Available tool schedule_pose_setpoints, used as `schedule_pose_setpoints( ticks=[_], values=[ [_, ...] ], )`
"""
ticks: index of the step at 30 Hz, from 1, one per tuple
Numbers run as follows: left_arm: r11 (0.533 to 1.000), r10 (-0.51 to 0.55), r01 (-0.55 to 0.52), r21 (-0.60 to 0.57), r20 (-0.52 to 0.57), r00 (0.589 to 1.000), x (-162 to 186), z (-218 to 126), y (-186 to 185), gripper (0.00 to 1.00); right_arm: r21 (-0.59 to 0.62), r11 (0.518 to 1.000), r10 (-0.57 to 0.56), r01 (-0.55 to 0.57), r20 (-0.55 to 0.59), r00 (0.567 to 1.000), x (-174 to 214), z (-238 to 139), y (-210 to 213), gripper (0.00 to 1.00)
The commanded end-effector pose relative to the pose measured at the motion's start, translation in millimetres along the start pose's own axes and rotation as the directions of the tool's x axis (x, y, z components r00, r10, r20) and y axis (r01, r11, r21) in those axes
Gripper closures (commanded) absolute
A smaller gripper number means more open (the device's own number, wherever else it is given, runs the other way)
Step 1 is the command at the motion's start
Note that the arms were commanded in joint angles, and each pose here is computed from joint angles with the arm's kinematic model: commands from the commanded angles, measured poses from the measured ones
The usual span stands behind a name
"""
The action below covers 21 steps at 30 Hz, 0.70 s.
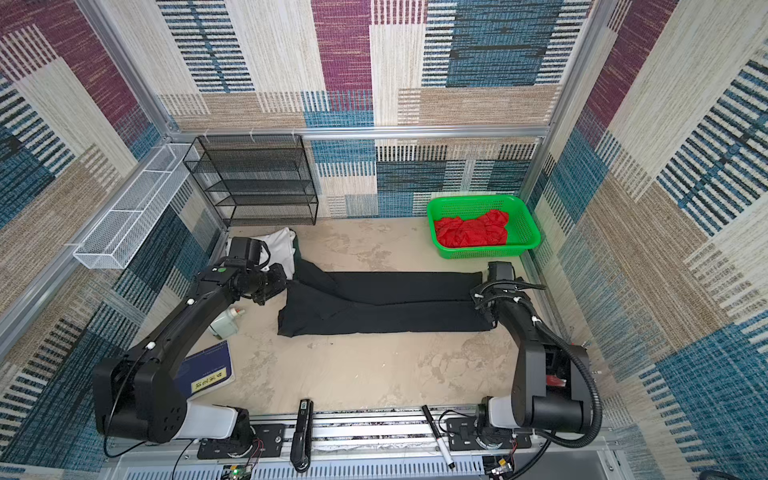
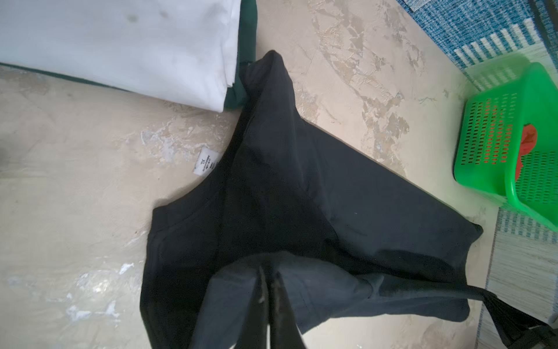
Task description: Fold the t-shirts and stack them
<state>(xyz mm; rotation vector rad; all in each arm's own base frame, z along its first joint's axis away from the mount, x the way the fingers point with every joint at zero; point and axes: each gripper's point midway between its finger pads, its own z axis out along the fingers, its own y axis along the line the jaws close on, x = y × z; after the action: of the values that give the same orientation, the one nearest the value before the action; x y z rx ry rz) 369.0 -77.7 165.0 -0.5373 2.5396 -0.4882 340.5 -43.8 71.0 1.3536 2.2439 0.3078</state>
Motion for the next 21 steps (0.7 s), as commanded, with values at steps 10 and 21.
schedule_pose_setpoints(
  ticks=[10,21],
  values=[
    [1.0,0.013,-0.012,0.008,-0.063,0.998,-26.0,68.6,-4.9,0.8,0.02,0.997,-0.081,0.08,0.043,0.996,-19.2,22.8,13.2,0.79],
    [0.962,0.272,-0.266,0.059,-0.141,0.952,35.2,56.6,-48.4,0.57,-0.285,0.87,-0.413,0.402,0.023,0.91,45.9,-27.7,73.7,0.2]
  ],
)
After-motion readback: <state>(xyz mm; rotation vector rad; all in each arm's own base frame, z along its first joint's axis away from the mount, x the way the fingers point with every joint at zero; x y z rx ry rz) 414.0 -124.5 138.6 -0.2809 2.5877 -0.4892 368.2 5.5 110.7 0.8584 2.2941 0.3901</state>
